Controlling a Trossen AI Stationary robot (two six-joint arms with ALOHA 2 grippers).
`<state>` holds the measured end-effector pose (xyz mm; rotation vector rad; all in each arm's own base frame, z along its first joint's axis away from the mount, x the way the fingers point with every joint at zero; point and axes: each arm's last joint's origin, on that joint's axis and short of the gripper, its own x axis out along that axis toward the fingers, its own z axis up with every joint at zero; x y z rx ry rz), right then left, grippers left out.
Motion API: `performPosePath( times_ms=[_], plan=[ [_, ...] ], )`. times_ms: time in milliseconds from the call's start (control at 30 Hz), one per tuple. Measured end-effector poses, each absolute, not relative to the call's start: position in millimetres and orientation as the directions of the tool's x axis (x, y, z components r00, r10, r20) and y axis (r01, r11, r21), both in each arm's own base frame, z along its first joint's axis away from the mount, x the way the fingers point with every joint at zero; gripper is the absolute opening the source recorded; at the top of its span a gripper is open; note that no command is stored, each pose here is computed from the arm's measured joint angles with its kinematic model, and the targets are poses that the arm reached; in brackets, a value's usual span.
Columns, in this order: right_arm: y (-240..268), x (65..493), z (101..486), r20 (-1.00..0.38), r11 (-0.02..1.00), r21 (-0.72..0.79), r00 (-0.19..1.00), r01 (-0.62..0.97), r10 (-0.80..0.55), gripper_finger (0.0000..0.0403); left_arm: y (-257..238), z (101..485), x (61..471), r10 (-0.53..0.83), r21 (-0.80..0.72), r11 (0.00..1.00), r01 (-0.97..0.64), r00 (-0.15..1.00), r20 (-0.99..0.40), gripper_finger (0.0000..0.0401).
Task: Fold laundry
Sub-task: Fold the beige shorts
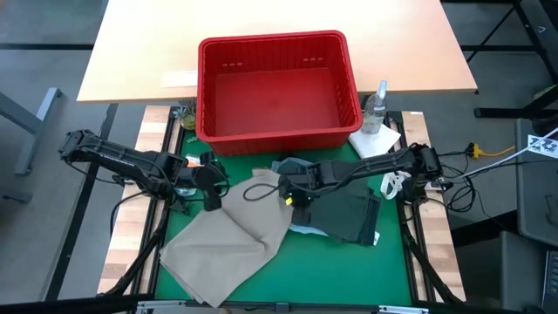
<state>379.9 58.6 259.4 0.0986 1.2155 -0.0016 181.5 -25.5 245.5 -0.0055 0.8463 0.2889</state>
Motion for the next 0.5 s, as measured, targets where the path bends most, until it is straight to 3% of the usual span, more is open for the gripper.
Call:
performPosePath(
  times_ms=[133,267,500],
  plan=[
    [79,380,261,-0.921,0.992,0.127,0.369,-0.015,0.124,0.0036,-27,251,188,0.243,0.095,0.965,-0.246,0.689,-0.683,0.0137],
    [95,376,261,-0.922,0.992,0.116,0.364,-0.054,0.127,0.0015,-28,255,197,0.232,0.108,0.971,-0.212,0.743,-0.628,0.0137],
    [106,373,261,-0.923,0.992,0.103,0.365,-0.072,0.122,0.0019,-34,241,222,0.178,0.098,0.984,-0.150,0.751,-0.636,0.0137]
  ],
)
